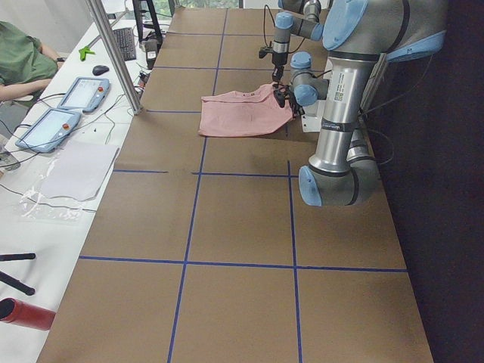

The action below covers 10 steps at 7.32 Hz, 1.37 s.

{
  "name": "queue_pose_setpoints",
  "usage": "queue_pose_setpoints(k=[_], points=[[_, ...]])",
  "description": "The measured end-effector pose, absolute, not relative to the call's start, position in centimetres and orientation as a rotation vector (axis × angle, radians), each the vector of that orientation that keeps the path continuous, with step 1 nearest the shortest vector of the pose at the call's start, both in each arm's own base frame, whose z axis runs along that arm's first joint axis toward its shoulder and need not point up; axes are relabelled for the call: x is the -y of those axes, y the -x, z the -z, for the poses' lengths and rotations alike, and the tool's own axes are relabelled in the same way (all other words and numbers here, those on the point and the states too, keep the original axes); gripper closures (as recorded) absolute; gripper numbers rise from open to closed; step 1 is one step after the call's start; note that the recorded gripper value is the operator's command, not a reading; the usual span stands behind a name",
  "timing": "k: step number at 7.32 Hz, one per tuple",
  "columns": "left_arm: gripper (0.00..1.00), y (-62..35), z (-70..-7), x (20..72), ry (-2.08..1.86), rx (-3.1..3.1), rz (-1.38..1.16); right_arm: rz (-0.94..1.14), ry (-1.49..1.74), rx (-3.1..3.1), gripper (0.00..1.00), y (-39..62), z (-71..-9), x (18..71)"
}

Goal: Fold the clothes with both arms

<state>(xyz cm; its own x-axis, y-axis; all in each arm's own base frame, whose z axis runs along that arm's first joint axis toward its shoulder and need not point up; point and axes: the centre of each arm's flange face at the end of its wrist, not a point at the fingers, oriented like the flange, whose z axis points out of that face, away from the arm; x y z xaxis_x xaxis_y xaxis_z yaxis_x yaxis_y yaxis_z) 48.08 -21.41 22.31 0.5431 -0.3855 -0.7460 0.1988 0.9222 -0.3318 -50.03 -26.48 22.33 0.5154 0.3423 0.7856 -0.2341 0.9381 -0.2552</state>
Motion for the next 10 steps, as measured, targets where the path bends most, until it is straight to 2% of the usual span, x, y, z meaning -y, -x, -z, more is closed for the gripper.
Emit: queue_pose_setpoints(k=[5, 7, 8, 9, 10], points=[[1.00, -48.9, -23.9, 36.8, 0.057, -0.995, 0.502, -0.437, -0.021, 0.998, 1.00, 51.9, -24.3, 39.3], [1.00, -47.7, -24.8, 42.9, 0.007, -1.018, 0.585, -0.500, -0.065, 0.999, 1.00, 53.5, -24.4, 46.5], [0.01, -47.5, -25.3, 48.3, -0.035, -1.021, 0.635, -0.534, -0.087, 0.967, 0.17, 55.3, -23.9, 51.8], [0.00, -48.0, -26.6, 54.0, -0.082, -1.018, 0.662, -0.565, -0.109, 0.953, 0.00, 56.0, -24.5, 56.9], [0.00, -48.1, -28.5, 58.2, -0.130, -1.012, 0.654, -0.580, -0.135, 0.954, 0.00, 55.6, -26.0, 60.8]])
